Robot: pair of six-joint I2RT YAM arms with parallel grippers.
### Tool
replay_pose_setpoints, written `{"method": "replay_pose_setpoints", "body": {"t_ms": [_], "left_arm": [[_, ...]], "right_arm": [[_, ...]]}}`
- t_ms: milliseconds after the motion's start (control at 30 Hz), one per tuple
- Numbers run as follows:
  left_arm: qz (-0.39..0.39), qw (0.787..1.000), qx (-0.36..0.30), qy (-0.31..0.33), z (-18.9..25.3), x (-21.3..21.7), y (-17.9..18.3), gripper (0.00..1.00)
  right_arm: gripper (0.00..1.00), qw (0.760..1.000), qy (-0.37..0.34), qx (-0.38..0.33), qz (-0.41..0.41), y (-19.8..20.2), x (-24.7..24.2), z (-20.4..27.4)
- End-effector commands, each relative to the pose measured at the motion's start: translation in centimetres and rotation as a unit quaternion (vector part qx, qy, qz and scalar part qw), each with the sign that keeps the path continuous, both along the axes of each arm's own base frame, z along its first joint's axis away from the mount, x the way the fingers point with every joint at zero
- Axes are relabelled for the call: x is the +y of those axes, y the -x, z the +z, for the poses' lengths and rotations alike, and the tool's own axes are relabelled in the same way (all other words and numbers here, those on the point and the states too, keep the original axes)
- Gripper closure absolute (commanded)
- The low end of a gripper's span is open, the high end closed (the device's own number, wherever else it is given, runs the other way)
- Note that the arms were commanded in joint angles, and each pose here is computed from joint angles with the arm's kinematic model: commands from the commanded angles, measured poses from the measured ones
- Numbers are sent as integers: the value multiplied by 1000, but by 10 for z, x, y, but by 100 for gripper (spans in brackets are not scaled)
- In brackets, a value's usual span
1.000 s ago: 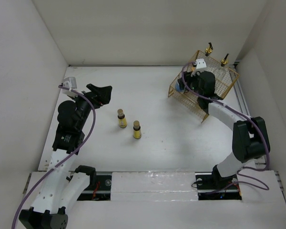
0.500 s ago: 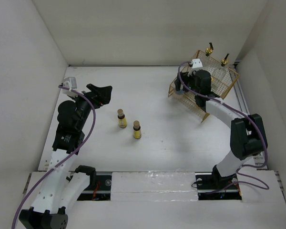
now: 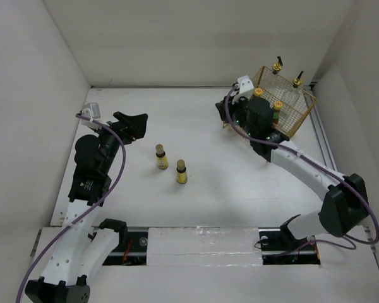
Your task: Organize the condiment bottles
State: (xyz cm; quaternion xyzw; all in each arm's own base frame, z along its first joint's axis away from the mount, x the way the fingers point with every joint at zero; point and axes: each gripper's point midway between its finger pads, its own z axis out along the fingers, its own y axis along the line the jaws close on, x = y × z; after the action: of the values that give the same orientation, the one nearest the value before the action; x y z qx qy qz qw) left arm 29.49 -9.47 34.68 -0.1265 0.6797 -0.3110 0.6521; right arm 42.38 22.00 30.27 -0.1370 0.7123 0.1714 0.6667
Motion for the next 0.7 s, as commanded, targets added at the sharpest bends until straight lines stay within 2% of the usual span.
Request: {"method": "replay_pose_setpoints", "body": {"t_ms": [0, 33, 67, 133, 167, 267, 433, 600, 667], "left_arm": [[4, 1000, -29, 9, 15, 2, 1, 0], [8, 999, -34, 10, 17, 4, 3, 0], [8, 999, -29, 9, 15, 4, 3, 0], [15, 999, -35, 6, 18, 7, 4, 0], [20, 999, -39, 8, 22, 9, 4, 0], [26, 999, -47, 5, 26, 12, 9, 0], [26, 999, -47, 5, 26, 12, 9, 0], [26, 999, -47, 5, 26, 12, 9, 0], [21, 999, -47, 5, 26, 11, 10, 0]], "right_arm": [[69, 992, -1, 13, 125, 39, 67, -9], [69, 988, -4, 9, 156, 47, 83, -5], [65, 984, -3, 21, 179, 52, 99, -15], [50, 974, -3, 24, 226, 68, 130, -19], [37, 971, -5, 21, 240, 70, 140, -14], [27, 953, -5, 36, 302, 85, 178, -25], [24, 932, 18, 82, 353, 101, 224, -62], [24, 929, 30, 104, 354, 98, 236, -85], [28, 925, 33, 111, 363, 100, 245, -91]]}}
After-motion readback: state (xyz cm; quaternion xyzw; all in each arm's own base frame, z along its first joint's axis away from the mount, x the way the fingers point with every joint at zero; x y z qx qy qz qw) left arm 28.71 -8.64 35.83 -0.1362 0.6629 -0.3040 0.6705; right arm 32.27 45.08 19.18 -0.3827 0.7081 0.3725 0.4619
